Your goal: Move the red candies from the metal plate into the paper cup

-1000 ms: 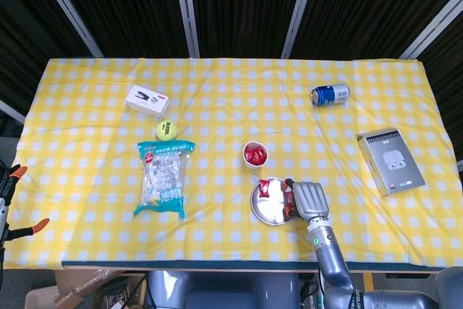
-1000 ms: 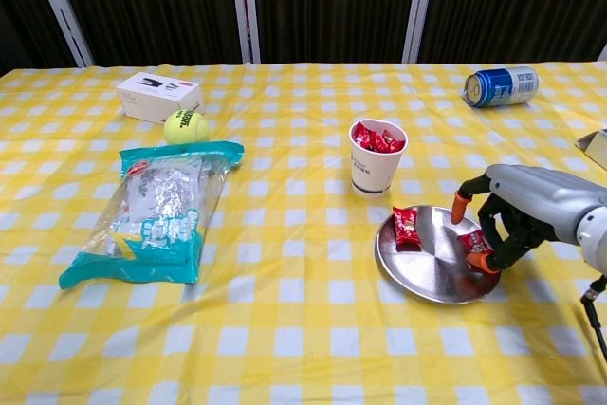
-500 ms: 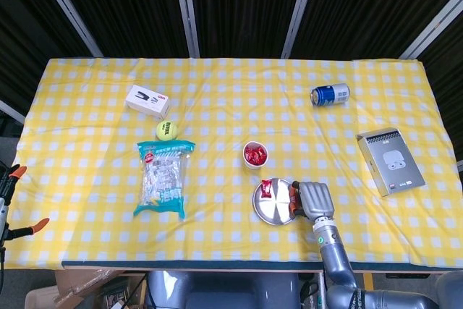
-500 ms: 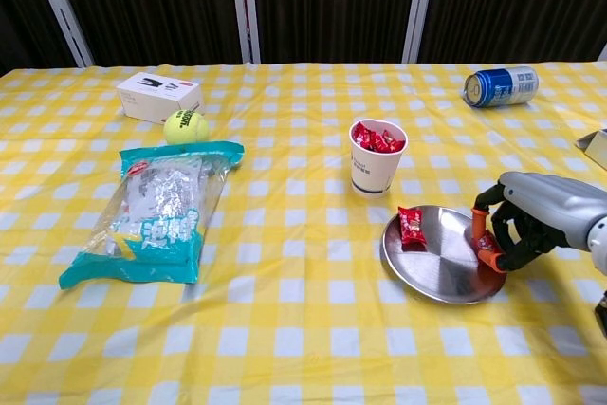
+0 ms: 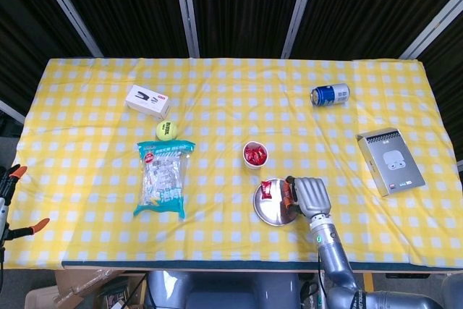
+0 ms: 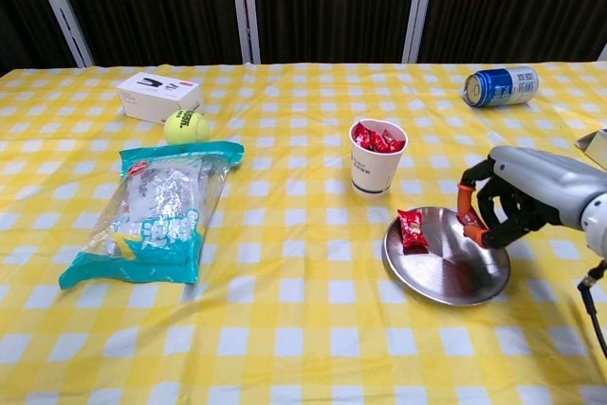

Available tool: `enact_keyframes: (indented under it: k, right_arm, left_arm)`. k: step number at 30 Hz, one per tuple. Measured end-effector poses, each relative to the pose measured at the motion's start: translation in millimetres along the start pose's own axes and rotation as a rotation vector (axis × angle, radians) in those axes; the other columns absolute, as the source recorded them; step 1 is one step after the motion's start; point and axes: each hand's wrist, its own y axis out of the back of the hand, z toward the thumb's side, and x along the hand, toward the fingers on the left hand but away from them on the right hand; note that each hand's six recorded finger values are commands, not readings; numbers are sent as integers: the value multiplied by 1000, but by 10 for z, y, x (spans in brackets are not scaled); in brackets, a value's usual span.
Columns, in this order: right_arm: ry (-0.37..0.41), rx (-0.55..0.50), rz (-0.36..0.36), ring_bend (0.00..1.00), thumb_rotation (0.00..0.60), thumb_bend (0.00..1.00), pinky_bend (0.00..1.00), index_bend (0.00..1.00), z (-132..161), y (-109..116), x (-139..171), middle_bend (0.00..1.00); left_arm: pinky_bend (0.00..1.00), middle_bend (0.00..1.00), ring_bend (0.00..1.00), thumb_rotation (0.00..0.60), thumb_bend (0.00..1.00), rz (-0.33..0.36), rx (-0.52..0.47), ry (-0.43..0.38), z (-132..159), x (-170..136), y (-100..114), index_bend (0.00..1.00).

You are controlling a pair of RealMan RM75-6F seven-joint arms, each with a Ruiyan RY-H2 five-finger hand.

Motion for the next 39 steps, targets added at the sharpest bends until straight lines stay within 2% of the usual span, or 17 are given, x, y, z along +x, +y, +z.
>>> enact_keyframes:
  k: [4, 10, 16, 24, 32, 36, 39]
  right_arm:
    - [32, -15, -52, 749, 600, 595, 999, 590, 139, 252, -65, 693]
    - [50, -49, -91, 748, 600, 595, 999, 590, 317, 559, -241, 693]
    - [66, -59, -91, 749, 600, 595, 999, 590, 507, 713, -467, 693]
    - [82, -70, -59, 749, 600, 595, 999, 590, 699, 664, -665, 693]
    - [77, -68, -21, 749, 600, 591, 998, 567, 780, 496, -785, 693]
    - [74, -64, -19, 748, 600, 498, 999, 453, 813, 448, -832, 693]
    - [74, -63, -21, 744, 600, 439, 999, 414, 839, 443, -853, 693]
  left_arm:
    - [0, 0, 0, 600, 11, -3, -2, 0, 0, 2, -3, 0]
    - [0, 0, 0, 600, 12, -6, -2, 5, -9, 9, -8, 0]
    - [0, 0, 0, 600, 11, -10, -8, 12, -17, 22, -13, 0]
    - [0, 0, 0, 600, 11, -22, -19, 21, -19, 41, -25, 0]
    - [0, 0, 0, 600, 11, -28, -27, 25, -27, 47, -21, 0]
    - [0, 0, 0, 600, 11, -30, -30, 25, -24, 49, -18, 0]
    - [0, 0, 0, 600, 11, -30, -30, 27, -29, 47, -16, 0]
